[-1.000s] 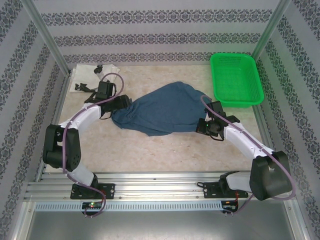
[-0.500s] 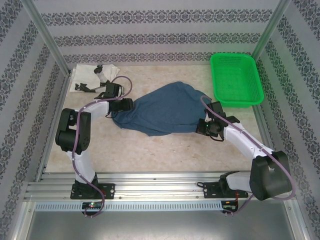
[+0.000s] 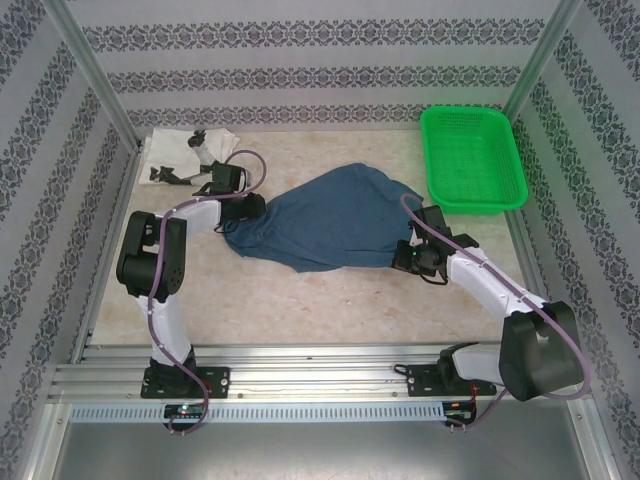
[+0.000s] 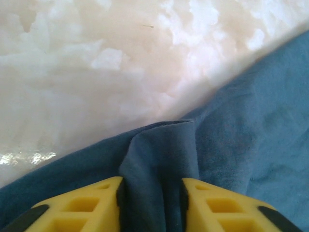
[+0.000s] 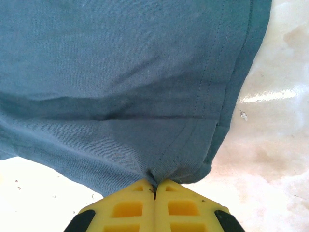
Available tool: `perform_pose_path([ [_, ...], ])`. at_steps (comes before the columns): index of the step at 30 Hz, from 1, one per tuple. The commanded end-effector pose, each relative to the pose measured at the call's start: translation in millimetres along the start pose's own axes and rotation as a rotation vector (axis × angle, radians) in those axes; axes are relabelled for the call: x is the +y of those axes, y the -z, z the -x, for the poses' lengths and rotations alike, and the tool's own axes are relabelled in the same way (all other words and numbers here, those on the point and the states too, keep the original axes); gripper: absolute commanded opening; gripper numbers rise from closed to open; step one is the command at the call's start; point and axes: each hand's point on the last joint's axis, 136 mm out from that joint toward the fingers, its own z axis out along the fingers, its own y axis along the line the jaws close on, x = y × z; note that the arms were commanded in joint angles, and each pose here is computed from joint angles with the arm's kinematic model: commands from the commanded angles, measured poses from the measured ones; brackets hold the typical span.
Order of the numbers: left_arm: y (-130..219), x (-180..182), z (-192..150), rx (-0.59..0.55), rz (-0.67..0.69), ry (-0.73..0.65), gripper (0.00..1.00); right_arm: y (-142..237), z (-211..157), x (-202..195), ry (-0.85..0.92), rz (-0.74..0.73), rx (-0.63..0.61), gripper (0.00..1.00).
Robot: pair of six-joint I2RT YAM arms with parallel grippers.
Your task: Fold and stack the t-shirts
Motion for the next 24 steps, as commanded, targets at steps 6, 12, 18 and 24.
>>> perform_pose_path([
  [6,12.4,10.7,-3.3,0.032,0.072,0.017,0.06,3.1,-1.6,-2.8,-0.001,0.002,-0.011,0.0],
  [12,55.1,-6.8,35.4,-0.102,0.059,-0.002,0.0,21.8,14.4,5.7,0.033,0.022,-0.079,0.0],
  [18,173.2,-35.5,101.6,-0.365,0.055,-0.035,0.0,101.1,69.7,29.4,0.079,0.081,-0.31,0.0],
  [24,306.5,-39.3,138.9,-0.611,0.055,-0.01,0.0,215.4,124.6,40.5,0.05,0.172,-0.584,0.0],
])
